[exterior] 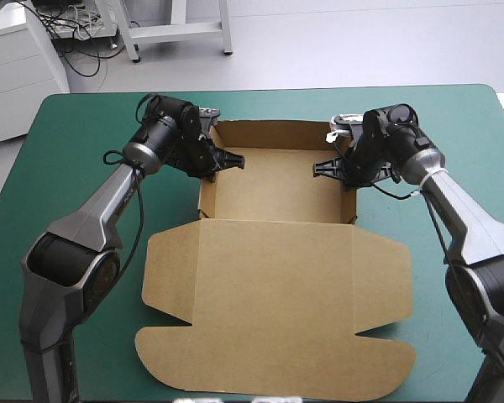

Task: Fold the box

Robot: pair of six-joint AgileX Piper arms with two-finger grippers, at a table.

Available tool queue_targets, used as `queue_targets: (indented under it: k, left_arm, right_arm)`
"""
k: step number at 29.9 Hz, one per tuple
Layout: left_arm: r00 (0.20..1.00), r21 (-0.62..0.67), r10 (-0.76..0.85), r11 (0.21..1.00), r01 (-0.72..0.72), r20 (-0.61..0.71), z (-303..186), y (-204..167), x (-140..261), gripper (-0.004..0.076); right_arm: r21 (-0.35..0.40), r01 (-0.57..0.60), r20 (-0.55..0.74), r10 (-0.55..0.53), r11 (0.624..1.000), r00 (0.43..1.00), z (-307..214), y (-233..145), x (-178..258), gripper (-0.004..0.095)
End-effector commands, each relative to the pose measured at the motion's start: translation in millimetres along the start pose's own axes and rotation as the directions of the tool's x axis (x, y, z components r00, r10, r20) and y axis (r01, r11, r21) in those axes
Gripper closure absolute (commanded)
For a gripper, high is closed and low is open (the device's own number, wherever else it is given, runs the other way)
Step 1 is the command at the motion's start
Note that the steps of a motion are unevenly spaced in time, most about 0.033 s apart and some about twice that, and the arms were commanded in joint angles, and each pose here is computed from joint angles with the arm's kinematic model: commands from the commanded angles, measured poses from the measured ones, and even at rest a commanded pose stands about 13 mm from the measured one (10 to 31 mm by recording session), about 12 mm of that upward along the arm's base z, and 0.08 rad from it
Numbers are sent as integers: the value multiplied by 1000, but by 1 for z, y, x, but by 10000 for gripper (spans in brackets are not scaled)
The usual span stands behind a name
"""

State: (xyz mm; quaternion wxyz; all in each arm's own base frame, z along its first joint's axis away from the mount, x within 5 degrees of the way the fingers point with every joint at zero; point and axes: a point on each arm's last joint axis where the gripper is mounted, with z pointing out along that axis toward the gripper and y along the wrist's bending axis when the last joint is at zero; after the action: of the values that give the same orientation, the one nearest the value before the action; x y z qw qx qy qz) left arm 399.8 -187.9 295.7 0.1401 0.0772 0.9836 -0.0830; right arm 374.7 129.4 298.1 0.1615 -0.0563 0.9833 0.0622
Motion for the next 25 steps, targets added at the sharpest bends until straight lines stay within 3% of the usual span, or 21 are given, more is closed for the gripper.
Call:
queue_targets:
  k: [1,9,12,15,20,22,25]
  left_arm:
    - [1000,45,1,999,-2,30,-28,-8,2,756]
    - [1000,64,29,998,-28,-3,-14,-10,1,755]
    - [997,93,82,992,-80,-10,-12,-13,1,718]
    - [996,130,90,988,-87,-17,-11,-16,2,597]
    - [996,116,92,989,-90,-12,-11,-15,2,249]
    - [996,94,85,992,-84,-11,-11,-12,1,176]
    - [997,76,81,994,-81,0,-13,-7,-1,169]
  right_arm:
    - [-44,44,31,-42,998,999,-17,6,-2,925]
    - [-4,132,20,-132,991,991,-10,3,-4,916]
    - [-4,145,26,-144,989,989,-12,3,-5,825]
    - [-5,129,35,-129,992,991,-14,3,-7,656]
    - [6,80,46,-80,997,996,-14,2,-8,308]
    - [32,51,57,-52,998,997,-14,0,-9,219]
    - [54,29,78,-33,998,996,-14,-2,-11,183]
